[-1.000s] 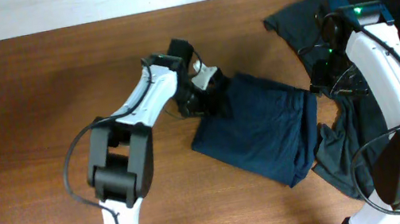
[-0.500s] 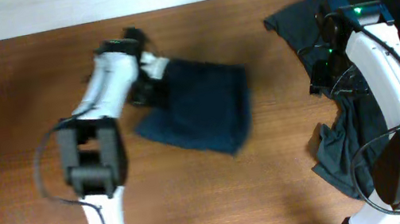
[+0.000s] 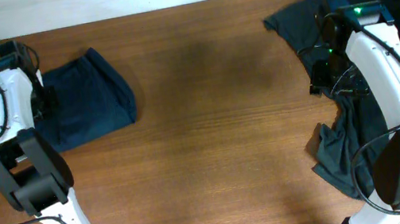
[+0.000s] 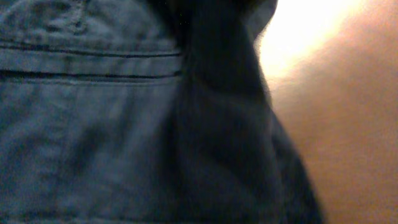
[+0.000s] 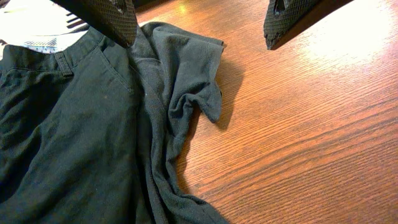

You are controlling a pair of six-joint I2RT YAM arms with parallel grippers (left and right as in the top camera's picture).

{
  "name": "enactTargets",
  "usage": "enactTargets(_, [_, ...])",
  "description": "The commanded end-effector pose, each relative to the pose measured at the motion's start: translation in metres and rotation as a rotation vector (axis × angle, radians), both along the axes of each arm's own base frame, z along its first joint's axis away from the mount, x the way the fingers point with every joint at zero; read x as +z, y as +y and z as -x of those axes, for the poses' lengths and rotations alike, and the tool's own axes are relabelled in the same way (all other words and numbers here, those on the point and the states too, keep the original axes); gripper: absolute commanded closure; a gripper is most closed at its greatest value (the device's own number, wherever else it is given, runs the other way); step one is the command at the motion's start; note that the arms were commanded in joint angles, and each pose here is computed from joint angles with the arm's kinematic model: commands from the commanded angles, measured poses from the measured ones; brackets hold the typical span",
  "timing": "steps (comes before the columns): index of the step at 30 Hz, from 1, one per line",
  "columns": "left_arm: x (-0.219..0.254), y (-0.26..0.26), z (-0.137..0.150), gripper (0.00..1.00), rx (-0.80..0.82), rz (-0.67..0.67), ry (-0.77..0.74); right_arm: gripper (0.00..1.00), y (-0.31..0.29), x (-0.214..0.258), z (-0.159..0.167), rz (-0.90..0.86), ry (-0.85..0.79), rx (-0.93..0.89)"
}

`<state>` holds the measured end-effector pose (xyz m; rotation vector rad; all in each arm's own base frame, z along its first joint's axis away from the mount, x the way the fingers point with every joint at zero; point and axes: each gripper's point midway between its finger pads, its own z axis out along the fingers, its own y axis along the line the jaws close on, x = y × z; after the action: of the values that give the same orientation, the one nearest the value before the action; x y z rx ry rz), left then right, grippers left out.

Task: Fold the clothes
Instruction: 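Carry the folded trousers to the left table edge with the left gripper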

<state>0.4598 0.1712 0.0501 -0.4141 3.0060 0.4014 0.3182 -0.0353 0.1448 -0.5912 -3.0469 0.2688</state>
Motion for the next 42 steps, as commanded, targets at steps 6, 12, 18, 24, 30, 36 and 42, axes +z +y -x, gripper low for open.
enactTargets(6, [0.116, -0.11, -0.081, 0.29, -0.189, 0.392, -0.414, 0.3, 0.0, 0.007, -0.003, 0.003, -0.032, -0.005])
enactTargets(12, [0.072, -0.25, -0.087, 0.3, -0.42, 0.54, -0.321, 0.3, 0.0, 0.007, -0.002, 0.003, -0.03, -0.004])
enactTargets(18, [-0.002, -0.313, -0.06, 0.3, -0.488, 0.564, -0.114, 0.27, 0.0, 0.007, -0.001, 0.003, -0.022, -0.003])
enactTargets(24, [-0.036, -0.269, -0.028, 0.3, -0.401, 0.43, 0.084, 0.26, 0.0, 0.007, 0.0, 0.003, -0.022, -0.003])
enactTargets(30, [-0.038, -0.183, -0.005, 0.32, -0.178, 0.33, 0.19, 0.26, 0.0, 0.007, -0.001, 0.003, -0.02, 0.011])
enactTargets(36, [-0.036, -0.104, 0.003, 0.32, -0.072, 0.174, 0.211, 0.26, 0.0, 0.007, -0.001, 0.002, -0.02, 0.011])
enactTargets(42, [-0.036, -0.074, 0.006, 0.32, -0.005, 0.163, 0.201, 0.26, 0.0, 0.007, -0.001, 0.002, -0.02, 0.011])
